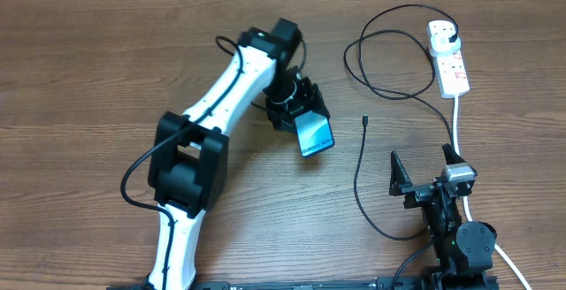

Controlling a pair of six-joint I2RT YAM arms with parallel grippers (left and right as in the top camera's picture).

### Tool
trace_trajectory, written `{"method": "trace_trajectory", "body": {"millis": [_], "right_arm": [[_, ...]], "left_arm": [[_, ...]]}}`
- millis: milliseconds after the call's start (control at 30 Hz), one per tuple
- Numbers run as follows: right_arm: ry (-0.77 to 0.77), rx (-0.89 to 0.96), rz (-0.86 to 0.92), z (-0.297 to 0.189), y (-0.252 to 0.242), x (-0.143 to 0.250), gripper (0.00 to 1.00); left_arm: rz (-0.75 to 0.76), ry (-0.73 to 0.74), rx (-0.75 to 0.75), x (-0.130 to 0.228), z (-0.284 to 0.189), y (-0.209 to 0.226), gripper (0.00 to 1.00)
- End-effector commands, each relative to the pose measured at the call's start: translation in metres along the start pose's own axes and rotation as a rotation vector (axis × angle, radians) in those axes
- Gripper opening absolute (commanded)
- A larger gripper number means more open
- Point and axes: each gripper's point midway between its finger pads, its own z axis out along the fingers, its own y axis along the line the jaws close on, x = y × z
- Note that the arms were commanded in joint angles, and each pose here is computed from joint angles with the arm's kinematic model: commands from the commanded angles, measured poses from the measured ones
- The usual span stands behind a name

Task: Plug charger to phone and switch on socket
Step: 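Lift the phone with the left gripper and hold it upright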

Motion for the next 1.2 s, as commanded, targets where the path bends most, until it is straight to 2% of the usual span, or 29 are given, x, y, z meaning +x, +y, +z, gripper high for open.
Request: {"method": "trace_trajectory", "body": {"millis": [0,133,267,500,1167], "right_arm": [[-0.002,0.003,-0.002,0.000,0.000,0.002,1.00],[-0.002,0.003,-0.002,0.000,0.000,0.002,1.00],[-0.002,0.003,-0.002,0.000,0.000,0.002,1.00],[-0.002,0.003,-0.002,0.000,0.000,0.002,1.00],[-0.002,0.003,-0.002,0.000,0.000,0.002,1.00]], "left_arm": [[0.014,0.194,0.341,0.022,-0.030,-0.049,0.68],[0.034,0.281,0.561,0.024,-0.061,-0.072,0.68],[0.001,0.318,0.653,0.019,-0.081,-0.076,0.68],[-0.048,0.342,0.703,0.013,-0.095,-0.074,0.68],[-0.018,0.426,0.848,0.017,-0.125,-0.083,0.68]]}}
